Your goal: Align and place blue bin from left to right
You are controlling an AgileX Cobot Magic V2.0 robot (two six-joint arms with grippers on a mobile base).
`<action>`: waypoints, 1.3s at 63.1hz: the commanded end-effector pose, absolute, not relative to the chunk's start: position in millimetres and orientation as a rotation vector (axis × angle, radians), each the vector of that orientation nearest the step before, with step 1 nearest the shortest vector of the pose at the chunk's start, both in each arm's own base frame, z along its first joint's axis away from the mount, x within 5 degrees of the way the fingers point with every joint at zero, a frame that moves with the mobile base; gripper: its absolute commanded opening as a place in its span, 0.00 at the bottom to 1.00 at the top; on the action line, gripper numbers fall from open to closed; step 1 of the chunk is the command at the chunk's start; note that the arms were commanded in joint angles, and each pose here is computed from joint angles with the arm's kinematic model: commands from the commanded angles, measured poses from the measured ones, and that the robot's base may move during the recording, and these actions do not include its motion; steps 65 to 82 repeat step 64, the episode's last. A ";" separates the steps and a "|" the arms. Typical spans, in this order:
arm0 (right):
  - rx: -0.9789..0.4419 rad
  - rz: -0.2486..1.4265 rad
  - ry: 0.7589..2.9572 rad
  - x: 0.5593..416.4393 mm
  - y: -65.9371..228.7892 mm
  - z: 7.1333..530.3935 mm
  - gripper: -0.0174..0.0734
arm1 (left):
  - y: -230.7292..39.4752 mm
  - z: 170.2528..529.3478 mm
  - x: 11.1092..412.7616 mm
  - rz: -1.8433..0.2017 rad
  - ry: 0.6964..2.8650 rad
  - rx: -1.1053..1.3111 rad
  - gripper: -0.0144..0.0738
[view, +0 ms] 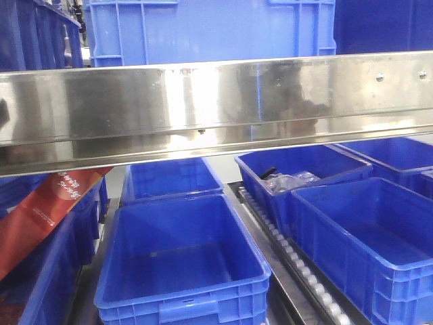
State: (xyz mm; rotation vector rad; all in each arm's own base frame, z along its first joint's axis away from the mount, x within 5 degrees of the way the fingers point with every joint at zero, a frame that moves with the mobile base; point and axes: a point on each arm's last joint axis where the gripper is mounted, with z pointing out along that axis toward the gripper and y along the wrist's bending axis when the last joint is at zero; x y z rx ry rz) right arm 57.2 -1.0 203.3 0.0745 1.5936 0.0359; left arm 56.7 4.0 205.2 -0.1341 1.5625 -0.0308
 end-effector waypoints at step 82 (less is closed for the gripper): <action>0.066 0.019 1.576 56.5 -1.4 204.7 0.11 | 3.9 207.4 56.3 -0.034 1.542 -0.133 0.17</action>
